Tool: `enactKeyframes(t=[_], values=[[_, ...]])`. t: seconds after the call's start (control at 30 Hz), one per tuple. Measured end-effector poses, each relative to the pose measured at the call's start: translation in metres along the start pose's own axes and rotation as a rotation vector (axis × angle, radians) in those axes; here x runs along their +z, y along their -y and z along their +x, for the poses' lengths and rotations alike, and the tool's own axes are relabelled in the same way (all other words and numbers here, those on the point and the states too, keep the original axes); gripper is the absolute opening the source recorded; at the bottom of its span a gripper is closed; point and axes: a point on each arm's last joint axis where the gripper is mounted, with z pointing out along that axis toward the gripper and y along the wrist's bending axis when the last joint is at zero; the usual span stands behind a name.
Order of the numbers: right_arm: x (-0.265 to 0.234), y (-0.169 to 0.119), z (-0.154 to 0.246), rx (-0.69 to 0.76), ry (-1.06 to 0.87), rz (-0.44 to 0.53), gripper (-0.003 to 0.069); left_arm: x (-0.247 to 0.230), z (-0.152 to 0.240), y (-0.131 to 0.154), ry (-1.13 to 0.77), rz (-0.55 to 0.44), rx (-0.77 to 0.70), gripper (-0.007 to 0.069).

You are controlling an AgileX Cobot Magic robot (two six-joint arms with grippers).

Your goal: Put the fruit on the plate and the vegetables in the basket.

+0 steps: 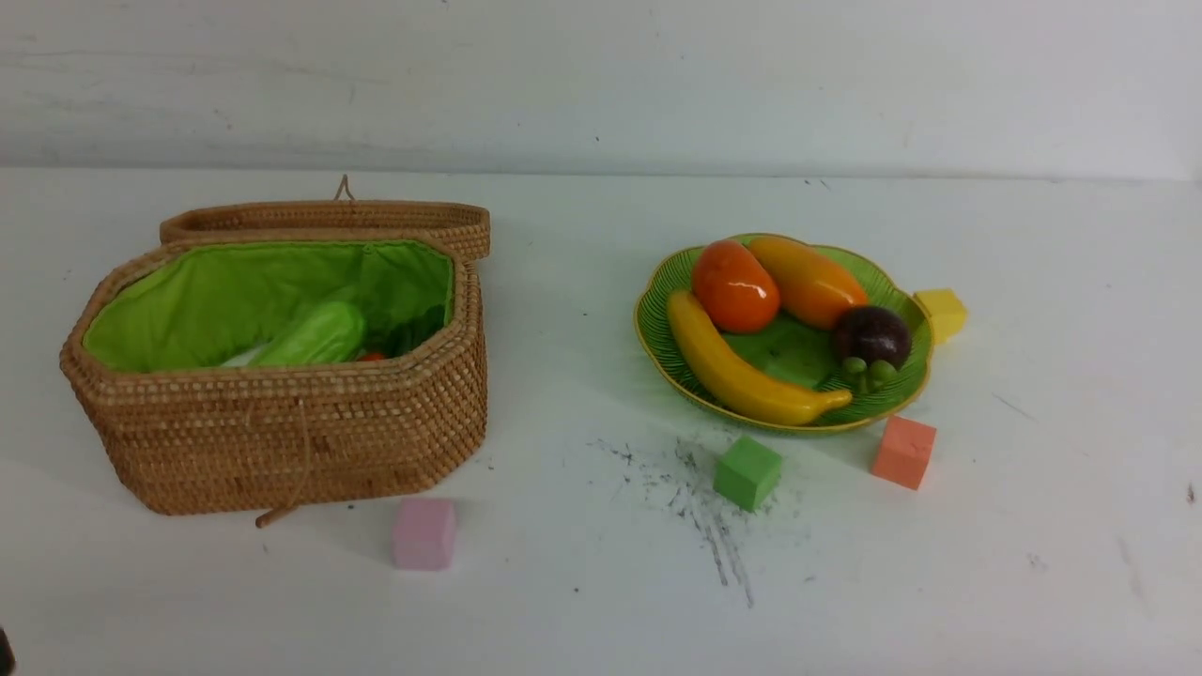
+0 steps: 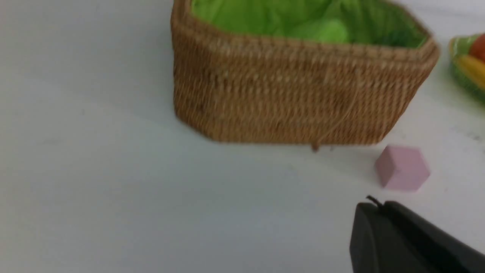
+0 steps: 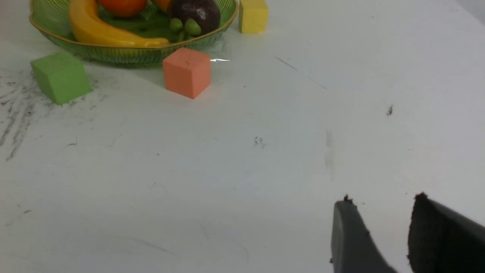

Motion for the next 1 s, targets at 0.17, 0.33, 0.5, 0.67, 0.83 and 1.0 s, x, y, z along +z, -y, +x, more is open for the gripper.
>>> enactKeyframes(t=[0.17,0.33,0.5,0.67,0.83,1.0], values=[[0.000,0.000,0.000,0.000,0.000,0.000,0.0240,0.014,0.040,-0.012,-0.082,-0.052,-0.079,-0.0006],[0.000,0.000,0.000,0.000,0.000,0.000,0.0240,0.017,0.049,-0.014,-0.074,-0.052,-0.110,-0.0002],[0.000,0.000,0.000,0.000,0.000,0.000,0.0240,0.017,0.050,-0.014,-0.069,-0.051,-0.110,0.0003],[0.000,0.000,0.000,0.000,0.000,0.000,0.0240,0.014,0.048,-0.014,-0.022,-0.038,-0.112,0.0007],[0.000,0.000,0.000,0.000,0.000,0.000,0.0240,0.005,0.044,-0.013,0.096,-0.005,-0.115,0.0011],[0.000,0.000,0.000,-0.001,-0.001,0.000,0.0240,0.003,0.047,-0.014,0.089,-0.011,-0.117,0.0015]])
